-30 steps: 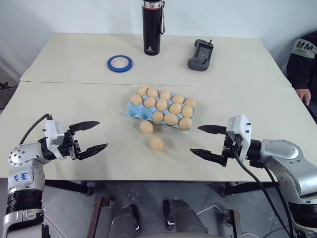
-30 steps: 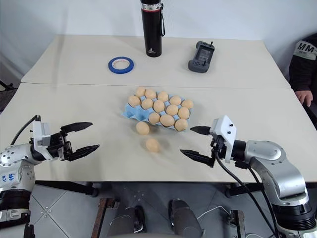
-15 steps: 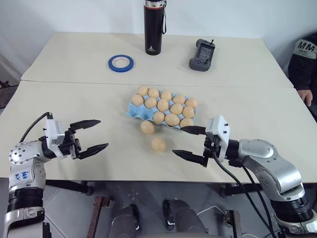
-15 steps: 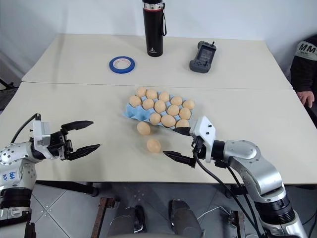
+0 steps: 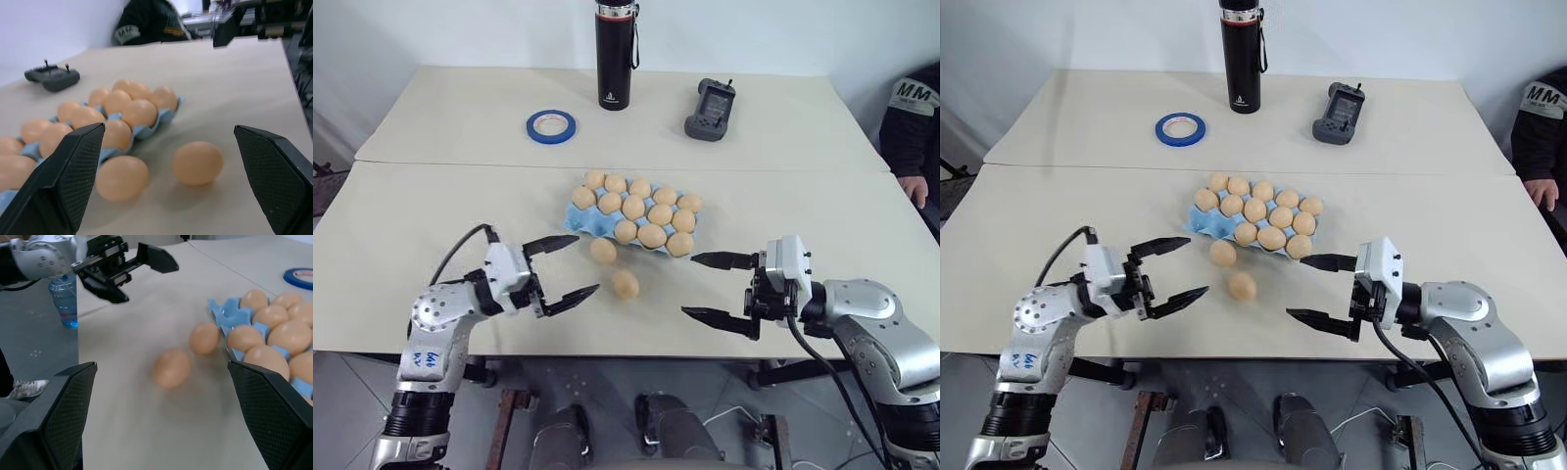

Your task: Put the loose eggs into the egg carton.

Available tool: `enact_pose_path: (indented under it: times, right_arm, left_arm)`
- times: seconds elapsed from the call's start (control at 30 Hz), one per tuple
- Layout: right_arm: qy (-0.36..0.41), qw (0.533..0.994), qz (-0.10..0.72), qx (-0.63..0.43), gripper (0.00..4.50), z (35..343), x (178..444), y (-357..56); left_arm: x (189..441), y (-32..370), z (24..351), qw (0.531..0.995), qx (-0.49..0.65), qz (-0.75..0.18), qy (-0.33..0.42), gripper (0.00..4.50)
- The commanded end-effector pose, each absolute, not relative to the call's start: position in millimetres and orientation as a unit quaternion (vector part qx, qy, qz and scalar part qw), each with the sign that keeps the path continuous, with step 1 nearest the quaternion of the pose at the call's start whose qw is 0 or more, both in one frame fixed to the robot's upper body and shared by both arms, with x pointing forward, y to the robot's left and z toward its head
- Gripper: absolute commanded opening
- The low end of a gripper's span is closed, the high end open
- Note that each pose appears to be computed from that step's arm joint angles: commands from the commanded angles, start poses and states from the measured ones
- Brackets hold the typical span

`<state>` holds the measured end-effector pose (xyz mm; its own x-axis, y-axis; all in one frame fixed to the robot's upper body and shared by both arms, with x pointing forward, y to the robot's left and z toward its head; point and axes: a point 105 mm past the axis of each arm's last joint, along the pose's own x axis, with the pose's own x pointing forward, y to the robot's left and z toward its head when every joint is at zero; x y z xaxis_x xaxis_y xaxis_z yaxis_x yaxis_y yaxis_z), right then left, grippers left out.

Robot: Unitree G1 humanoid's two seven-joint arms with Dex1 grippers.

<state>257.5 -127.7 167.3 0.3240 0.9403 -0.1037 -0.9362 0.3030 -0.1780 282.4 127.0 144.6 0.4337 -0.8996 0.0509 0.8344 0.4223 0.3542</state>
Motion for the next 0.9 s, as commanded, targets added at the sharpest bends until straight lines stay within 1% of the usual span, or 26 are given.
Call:
enact_pose_path:
  times: [0.03, 0.13, 0.27, 0.37, 0.67, 0.83, 0.9]
  right_arm:
    - [-0.036, 0.809, 0.575, -0.116, 4.48, 180.8, 258.7, -129.3]
    - [-0.033, 0.809, 0.575, -0.114, 4.48, 180.5, 256.9, -130.3]
    - [-0.029, 0.812, 0.571, -0.116, 4.48, 179.7, 256.4, -131.8]
    - [-0.029, 0.817, 0.564, -0.118, 4.48, 180.7, 257.2, -132.9]
    - [-0.027, 0.826, 0.550, -0.120, 4.48, 180.6, 258.2, -135.9]
    - [-0.028, 0.831, 0.543, -0.118, 4.48, 181.0, 257.9, -140.2]
    - [-0.028, 0.833, 0.542, -0.113, 4.50, 180.2, 256.1, -144.5]
  left_arm:
    - [277.6, 104.0, 145.2, 0.830, 0.160, -0.518, -0.131, 4.50]
    - [285.9, 92.6, 138.8, 0.842, 0.169, -0.498, -0.122, 4.50]
    - [288.9, 80.3, 128.5, 0.837, 0.191, -0.500, -0.115, 4.50]
    - [297.3, 74.1, 121.9, 0.847, 0.194, -0.486, -0.099, 4.50]
    - [303.0, 58.2, 113.7, 0.830, 0.205, -0.509, -0.101, 4.50]
    - [306.4, 51.0, 104.3, 0.825, 0.203, -0.522, -0.081, 4.50]
    - [306.1, 48.4, 101.8, 0.821, 0.198, -0.530, -0.078, 4.12]
